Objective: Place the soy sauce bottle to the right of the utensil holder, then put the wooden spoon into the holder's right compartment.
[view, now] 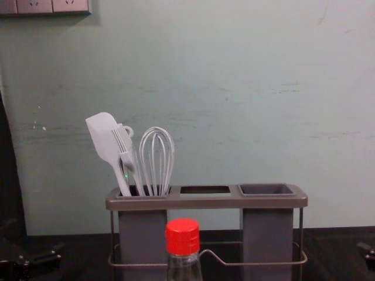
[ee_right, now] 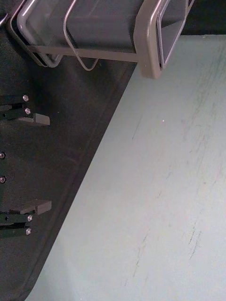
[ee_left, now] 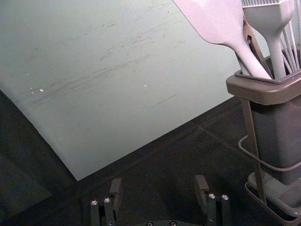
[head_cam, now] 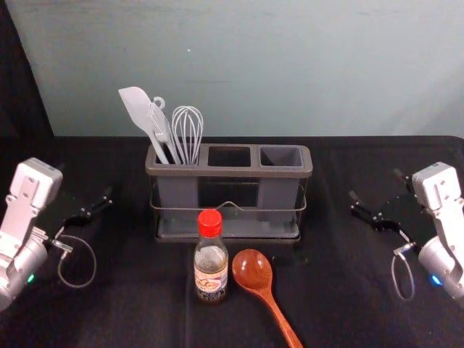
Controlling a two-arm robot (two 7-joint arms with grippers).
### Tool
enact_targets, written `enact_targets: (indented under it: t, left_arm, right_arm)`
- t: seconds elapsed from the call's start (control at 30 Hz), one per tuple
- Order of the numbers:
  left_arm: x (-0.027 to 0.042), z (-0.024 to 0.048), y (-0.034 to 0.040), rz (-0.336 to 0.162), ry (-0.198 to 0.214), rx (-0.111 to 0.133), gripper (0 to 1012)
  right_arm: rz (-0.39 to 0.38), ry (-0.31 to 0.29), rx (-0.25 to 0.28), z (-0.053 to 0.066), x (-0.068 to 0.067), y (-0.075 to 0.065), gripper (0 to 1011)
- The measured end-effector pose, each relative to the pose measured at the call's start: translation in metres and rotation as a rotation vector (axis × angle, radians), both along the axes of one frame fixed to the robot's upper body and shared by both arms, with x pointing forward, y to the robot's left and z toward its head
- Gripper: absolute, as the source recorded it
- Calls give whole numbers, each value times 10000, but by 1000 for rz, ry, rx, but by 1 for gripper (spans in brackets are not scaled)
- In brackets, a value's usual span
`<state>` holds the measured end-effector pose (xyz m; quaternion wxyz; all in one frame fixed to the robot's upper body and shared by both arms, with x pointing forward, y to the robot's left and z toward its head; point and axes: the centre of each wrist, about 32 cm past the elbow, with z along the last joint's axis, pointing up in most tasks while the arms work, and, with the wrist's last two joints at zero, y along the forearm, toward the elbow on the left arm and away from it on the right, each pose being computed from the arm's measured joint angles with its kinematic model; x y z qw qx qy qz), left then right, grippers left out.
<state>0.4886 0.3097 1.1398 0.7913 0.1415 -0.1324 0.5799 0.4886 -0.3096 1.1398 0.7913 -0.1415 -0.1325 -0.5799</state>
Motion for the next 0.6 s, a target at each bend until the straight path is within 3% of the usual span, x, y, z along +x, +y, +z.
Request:
enact_targets:
  t: [0.6]
  left_arm:
    - [0, 0, 0, 0, 0, 0, 1012]
  right_arm:
    - [0, 0, 0, 0, 0, 0, 1004]
